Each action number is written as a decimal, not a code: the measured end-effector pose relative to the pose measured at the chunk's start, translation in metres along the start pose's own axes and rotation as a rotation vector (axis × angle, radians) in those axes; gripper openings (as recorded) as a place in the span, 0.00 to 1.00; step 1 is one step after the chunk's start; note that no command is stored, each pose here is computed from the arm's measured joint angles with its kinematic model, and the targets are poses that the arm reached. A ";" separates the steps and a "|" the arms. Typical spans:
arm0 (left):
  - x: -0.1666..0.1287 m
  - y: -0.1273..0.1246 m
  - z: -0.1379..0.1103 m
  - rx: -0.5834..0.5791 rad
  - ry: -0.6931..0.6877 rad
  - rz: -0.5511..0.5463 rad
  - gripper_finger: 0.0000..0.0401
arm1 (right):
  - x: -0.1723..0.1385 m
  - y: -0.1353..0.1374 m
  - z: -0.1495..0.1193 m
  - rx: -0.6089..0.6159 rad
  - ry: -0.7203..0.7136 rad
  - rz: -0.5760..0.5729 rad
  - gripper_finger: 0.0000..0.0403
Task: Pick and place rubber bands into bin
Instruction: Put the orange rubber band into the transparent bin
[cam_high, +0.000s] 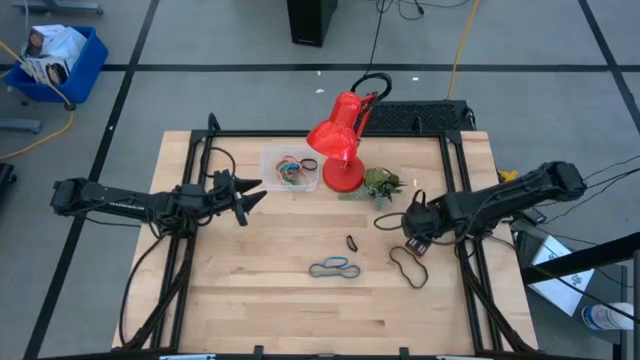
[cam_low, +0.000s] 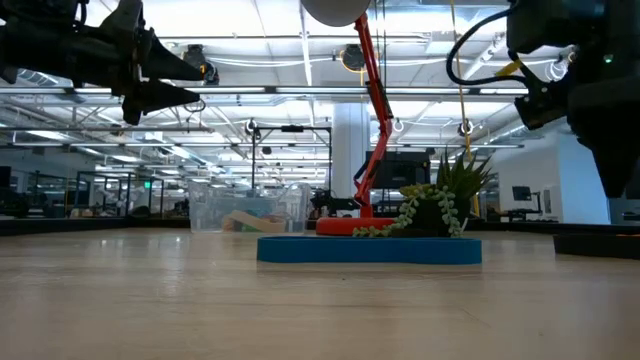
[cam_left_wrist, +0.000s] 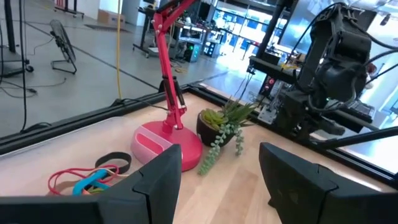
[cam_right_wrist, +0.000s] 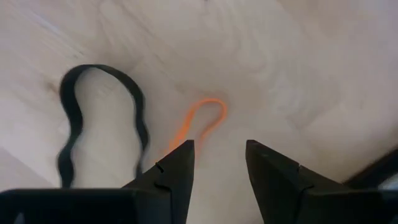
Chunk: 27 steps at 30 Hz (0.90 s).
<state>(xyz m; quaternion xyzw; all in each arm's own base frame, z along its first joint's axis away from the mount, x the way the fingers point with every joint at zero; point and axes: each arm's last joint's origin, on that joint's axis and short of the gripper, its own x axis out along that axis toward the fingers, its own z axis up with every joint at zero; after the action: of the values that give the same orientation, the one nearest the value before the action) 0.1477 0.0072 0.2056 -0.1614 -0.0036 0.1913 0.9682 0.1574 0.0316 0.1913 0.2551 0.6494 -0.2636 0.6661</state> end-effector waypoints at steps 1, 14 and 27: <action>0.000 0.000 0.000 0.001 0.000 0.000 0.56 | 0.002 0.001 -0.001 0.007 -0.002 0.003 0.35; 0.000 0.002 -0.005 0.023 0.046 0.019 0.56 | 0.041 0.002 -0.014 0.101 0.022 0.065 0.35; 0.000 0.002 -0.005 0.058 0.048 0.025 0.56 | 0.074 -0.013 -0.027 0.191 0.068 0.073 0.28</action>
<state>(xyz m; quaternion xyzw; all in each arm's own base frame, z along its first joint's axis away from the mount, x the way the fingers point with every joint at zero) 0.1471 0.0076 0.2001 -0.1380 0.0270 0.1993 0.9698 0.1302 0.0384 0.1162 0.3495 0.6338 -0.2911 0.6256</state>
